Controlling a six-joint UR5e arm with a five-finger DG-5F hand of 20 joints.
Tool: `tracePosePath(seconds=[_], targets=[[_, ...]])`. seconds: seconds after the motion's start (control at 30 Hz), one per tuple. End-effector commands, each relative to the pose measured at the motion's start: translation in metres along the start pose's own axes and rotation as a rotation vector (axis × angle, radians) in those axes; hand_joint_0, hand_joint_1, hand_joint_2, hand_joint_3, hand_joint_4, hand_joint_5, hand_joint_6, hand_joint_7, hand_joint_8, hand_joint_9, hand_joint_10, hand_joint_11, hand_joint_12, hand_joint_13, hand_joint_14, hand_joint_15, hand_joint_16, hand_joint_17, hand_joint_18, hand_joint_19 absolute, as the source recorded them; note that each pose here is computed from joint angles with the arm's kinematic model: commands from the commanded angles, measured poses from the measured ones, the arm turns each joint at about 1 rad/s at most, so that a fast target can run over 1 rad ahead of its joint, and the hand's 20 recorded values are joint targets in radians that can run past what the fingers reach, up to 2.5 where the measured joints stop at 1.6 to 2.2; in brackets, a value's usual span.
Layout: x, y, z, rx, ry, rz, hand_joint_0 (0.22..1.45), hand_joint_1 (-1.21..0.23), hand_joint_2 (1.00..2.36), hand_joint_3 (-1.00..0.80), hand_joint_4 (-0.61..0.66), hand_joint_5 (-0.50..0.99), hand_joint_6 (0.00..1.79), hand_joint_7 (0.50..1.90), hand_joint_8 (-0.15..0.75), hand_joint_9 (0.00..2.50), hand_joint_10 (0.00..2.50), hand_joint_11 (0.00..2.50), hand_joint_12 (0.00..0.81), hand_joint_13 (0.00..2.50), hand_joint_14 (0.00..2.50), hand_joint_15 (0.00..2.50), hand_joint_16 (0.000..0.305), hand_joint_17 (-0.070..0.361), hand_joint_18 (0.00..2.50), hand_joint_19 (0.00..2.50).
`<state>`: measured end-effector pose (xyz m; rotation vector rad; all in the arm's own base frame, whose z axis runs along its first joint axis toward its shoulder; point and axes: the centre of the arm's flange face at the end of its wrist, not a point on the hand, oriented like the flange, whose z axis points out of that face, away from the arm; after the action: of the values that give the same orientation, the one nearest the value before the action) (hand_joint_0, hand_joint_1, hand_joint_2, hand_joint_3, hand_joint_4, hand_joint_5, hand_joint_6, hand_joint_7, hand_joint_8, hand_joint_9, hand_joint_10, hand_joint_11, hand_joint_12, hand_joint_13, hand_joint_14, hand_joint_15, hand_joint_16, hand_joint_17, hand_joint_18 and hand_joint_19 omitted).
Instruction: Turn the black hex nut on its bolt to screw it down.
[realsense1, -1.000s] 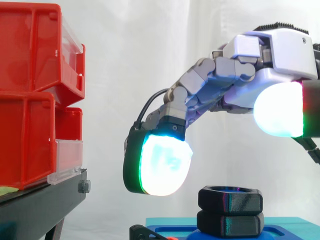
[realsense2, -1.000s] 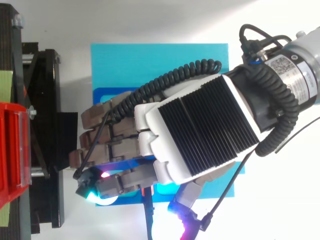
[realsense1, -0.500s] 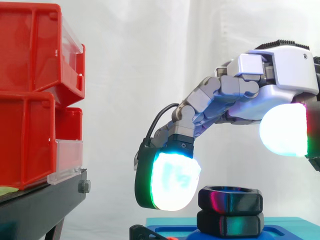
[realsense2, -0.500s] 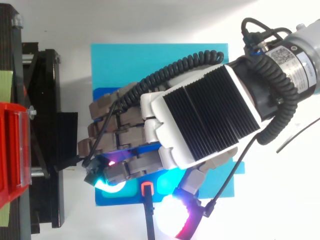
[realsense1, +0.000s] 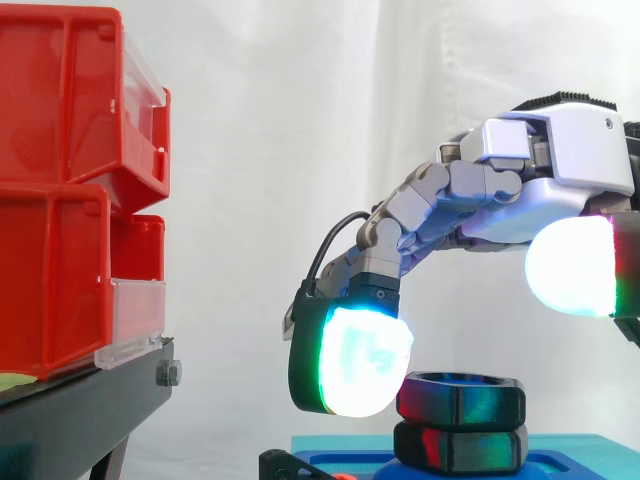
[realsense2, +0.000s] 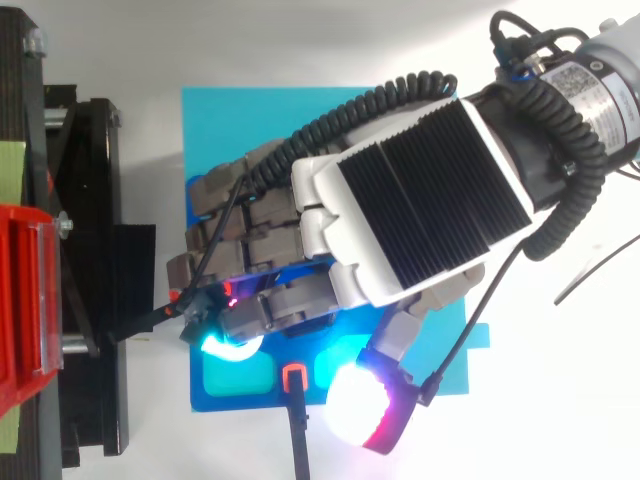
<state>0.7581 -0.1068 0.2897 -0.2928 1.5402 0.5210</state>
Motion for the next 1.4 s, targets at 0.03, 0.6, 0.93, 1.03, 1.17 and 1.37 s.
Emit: tracePosePath(seconds=[0.03,0.6,0.93,1.03,1.17,1.37], targets=[[-0.001,-0.007,-0.007,0.0,0.0,-0.006,0.52,-0.34,1.0,-0.5,0.31,-0.21,0.86,0.58,0.311,0.51,0.01,0.34,0.367,0.68,0.01,0.27,0.048,0.108,0.57,0.34],[0.006,-0.027,-0.031,-0.014,0.007,-0.008,0.52,-0.34,1.0,-0.5,0.32,-0.21,0.86,0.58,0.313,0.51,0.01,0.35,0.367,0.68,0.01,0.27,0.048,0.108,0.58,0.34],[0.006,-0.036,-0.04,-0.032,-0.011,-0.018,0.52,-0.34,1.0,-0.5,0.32,-0.21,0.86,0.58,0.312,0.51,0.01,0.35,0.366,0.68,0.01,0.27,0.048,0.108,0.58,0.34],[0.005,-0.04,-0.044,-0.028,-0.014,-0.018,0.52,-0.34,1.0,-0.5,0.32,-0.21,0.86,0.58,0.313,0.51,0.01,0.36,0.365,0.68,0.01,0.27,0.048,0.109,0.58,0.33],[0.004,-0.042,-0.046,-0.03,-0.014,-0.02,0.52,-0.34,1.0,-0.5,0.32,-0.21,0.86,0.58,0.313,0.51,0.01,0.35,0.367,0.68,0.01,0.27,0.048,0.109,0.58,0.34],[0.002,-0.047,-0.05,-0.033,-0.026,-0.029,0.52,-0.34,1.0,-0.5,0.31,-0.21,0.86,0.58,0.313,0.51,0.01,0.35,0.368,0.68,0.01,0.27,0.048,0.109,0.58,0.34]])
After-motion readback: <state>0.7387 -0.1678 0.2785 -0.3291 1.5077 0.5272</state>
